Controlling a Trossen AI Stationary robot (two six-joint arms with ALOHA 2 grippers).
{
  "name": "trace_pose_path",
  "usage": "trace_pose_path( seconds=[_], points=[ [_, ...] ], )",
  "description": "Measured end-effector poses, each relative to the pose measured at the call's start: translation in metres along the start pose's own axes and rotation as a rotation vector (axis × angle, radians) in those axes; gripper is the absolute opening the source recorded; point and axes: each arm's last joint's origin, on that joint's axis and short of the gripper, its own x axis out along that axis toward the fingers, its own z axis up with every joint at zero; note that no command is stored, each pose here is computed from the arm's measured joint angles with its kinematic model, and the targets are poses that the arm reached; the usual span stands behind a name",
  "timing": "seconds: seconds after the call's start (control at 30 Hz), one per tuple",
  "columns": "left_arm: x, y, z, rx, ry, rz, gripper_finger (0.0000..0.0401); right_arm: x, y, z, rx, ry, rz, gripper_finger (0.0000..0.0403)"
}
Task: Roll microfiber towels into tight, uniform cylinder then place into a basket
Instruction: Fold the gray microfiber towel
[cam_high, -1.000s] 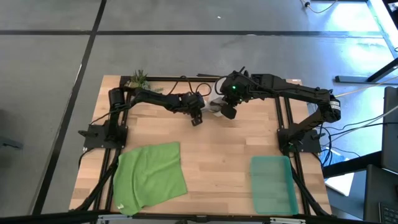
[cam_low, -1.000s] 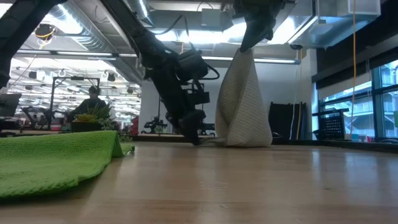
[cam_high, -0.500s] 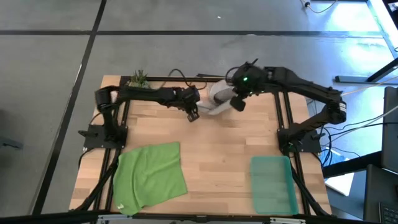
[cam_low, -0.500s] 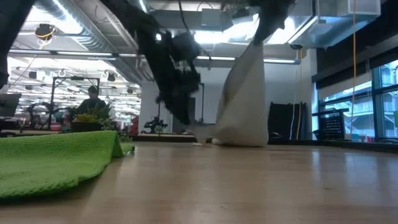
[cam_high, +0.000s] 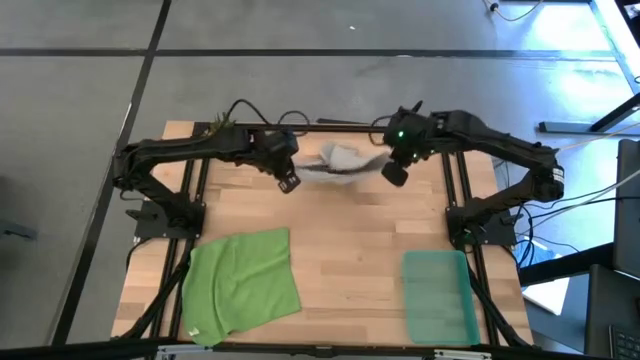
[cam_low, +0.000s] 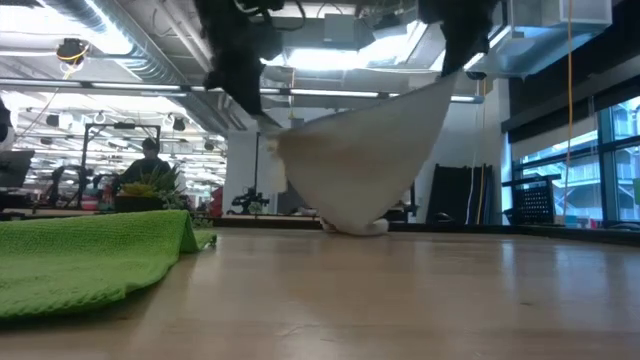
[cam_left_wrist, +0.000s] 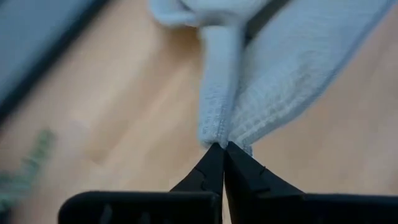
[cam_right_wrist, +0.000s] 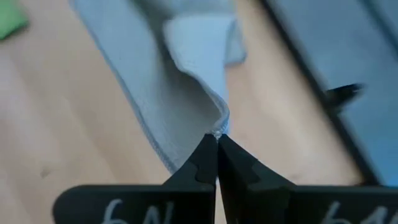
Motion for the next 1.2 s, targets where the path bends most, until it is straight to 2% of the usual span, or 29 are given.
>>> trace_pose_path(
  seconds=[0.17,0.33,0.47,0.77,0.9,1.03,1.2],
  points=[
    [-0.005,-0.018,-0.015,-0.065,0.135,-0.137,0.0,0.026,0.014,-0.015,-0.054,0.097,0.06,0.0005],
    [-0.009,-0.039,-0.027,-0.053,0.165,-0.177,0.0,0.046,0.026,-0.029,-0.069,0.193,0.248,0.0005],
    [-0.009,-0.052,-0.038,-0.061,0.189,-0.186,0.0,0.065,0.033,-0.04,-0.066,0.23,0.273,0.0005],
    [0.018,-0.07,-0.077,-0.111,0.246,-0.16,0.0,0.103,0.039,-0.066,-0.006,0.294,0.277,0.0005],
    [0.031,-0.074,-0.094,-0.139,0.263,-0.156,0.0,0.119,0.047,-0.08,-0.011,0.302,0.345,0.0005],
    [0.045,-0.074,-0.109,-0.166,0.262,-0.15,0.0,0.134,0.053,-0.091,0.007,0.28,0.367,0.0005],
    [0.056,-0.076,-0.121,-0.19,0.252,-0.168,0.0,0.14,0.057,-0.096,0.048,0.285,0.419,0.0019]
  ],
)
